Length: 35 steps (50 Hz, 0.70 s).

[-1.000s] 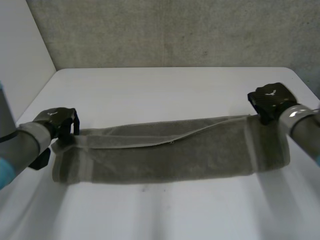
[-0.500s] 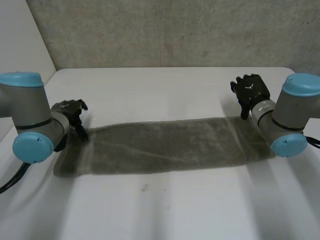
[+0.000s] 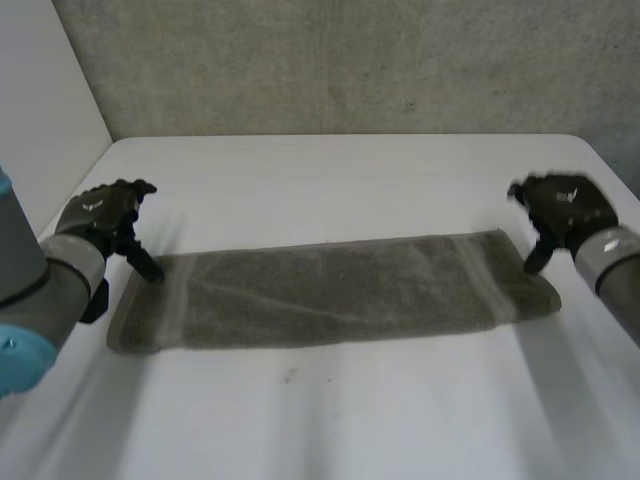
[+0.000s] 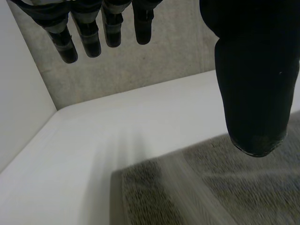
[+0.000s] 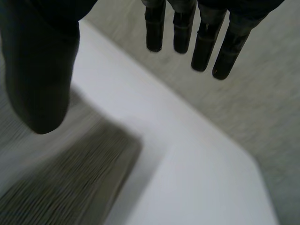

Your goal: Fold the towel.

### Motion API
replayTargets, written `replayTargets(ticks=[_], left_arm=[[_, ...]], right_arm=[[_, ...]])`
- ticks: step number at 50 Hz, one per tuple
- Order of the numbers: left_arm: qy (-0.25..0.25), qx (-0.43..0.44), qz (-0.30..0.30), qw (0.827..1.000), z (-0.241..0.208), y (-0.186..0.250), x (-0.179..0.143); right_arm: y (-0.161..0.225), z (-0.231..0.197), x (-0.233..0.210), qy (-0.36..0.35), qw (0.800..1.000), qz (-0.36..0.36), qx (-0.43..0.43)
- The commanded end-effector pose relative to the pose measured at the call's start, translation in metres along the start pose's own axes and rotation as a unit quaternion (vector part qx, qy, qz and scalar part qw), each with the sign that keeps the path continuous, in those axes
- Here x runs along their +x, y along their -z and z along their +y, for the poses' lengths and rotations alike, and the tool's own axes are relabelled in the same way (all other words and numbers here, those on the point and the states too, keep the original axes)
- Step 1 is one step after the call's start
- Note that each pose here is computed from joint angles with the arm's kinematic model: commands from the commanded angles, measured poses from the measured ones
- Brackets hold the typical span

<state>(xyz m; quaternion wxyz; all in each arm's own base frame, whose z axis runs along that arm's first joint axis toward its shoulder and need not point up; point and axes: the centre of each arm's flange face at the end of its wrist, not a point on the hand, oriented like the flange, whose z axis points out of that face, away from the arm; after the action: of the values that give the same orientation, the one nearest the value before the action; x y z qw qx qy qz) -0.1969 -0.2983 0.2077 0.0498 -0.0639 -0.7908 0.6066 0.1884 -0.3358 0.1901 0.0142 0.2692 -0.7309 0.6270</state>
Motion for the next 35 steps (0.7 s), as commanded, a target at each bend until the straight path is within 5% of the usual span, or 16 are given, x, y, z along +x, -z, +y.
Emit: replayTargets(ticks=[1, 14, 21, 29, 35], left_arm=[[-0.001, 0.018, 0.002, 1.000, 0.020, 0.003, 0.000], [-0.003, 0.025, 0.011, 1.000, 0.019, 0.010, 0.006], [-0.003, 0.028, 0.011, 1.000, 0.017, 0.014, 0.006], [-0.002, 0.037, 0.012, 0.999, 0.013, 0.018, 0.005], [-0.002, 0.036, 0.012, 0.999, 0.013, 0.018, 0.005]], right_arm=[[-0.001, 0.054, -0.008, 0.033, 0.997, -0.047, -0.048], [-0.017, 0.086, -0.008, 0.080, 0.993, -0.046, -0.078], [-0.015, 0.080, 0.078, 0.083, 0.981, 0.131, -0.118], [0.003, 0.100, 0.166, 0.126, 0.963, 0.190, -0.142], [0.006, 0.096, 0.169, 0.155, 0.961, 0.179, -0.144]])
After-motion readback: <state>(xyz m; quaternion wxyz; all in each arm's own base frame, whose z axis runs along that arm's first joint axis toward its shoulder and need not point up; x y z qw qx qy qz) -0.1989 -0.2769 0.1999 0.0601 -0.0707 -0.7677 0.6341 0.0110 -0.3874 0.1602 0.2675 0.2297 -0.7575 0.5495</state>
